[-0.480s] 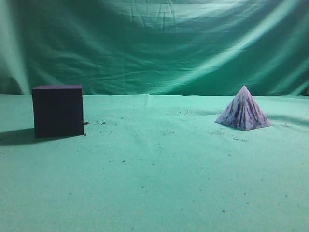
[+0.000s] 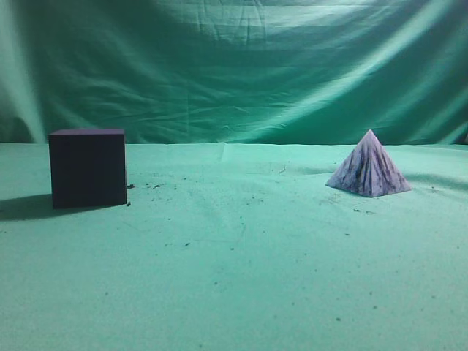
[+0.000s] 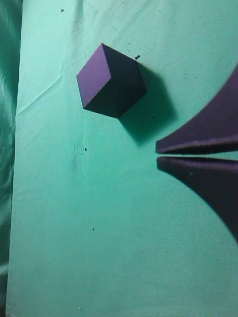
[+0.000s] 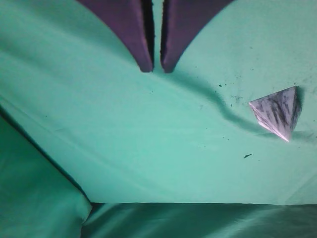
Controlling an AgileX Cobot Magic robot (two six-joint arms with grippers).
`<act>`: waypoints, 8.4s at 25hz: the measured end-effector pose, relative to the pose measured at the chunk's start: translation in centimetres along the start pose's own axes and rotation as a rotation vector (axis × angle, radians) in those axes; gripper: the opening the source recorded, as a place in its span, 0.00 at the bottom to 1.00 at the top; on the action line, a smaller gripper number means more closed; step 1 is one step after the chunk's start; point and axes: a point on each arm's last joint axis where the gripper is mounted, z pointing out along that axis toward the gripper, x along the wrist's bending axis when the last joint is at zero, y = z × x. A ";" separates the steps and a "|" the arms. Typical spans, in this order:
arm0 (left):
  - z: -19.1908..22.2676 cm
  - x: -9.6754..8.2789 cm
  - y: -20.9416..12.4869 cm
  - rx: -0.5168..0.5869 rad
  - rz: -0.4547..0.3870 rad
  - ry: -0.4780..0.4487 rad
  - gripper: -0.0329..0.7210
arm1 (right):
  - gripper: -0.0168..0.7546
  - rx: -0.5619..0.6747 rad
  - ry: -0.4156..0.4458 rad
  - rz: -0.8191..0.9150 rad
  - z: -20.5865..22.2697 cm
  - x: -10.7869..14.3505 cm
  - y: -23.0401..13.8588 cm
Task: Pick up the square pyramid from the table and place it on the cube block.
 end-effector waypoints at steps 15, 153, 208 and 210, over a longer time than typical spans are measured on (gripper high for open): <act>0.0 0.0 0.0 0.000 0.000 0.000 0.04 | 0.08 -0.113 0.057 0.136 -0.1 0.4 1.1; 0.0 0.0 0.0 0.000 0.000 0.000 0.04 | 0.52 0.873 0.691 -0.701 20.4 37.7 15.9; 0.0 0.0 0.0 0.000 0.000 0.000 0.04 | 0.02 0.220 0.896 -0.268 -5.1 10.8 26.6; 0.0 0.0 0.0 0.000 0.000 0.000 0.04 | 0.02 0.189 0.907 -0.244 -5.7 9.3 24.3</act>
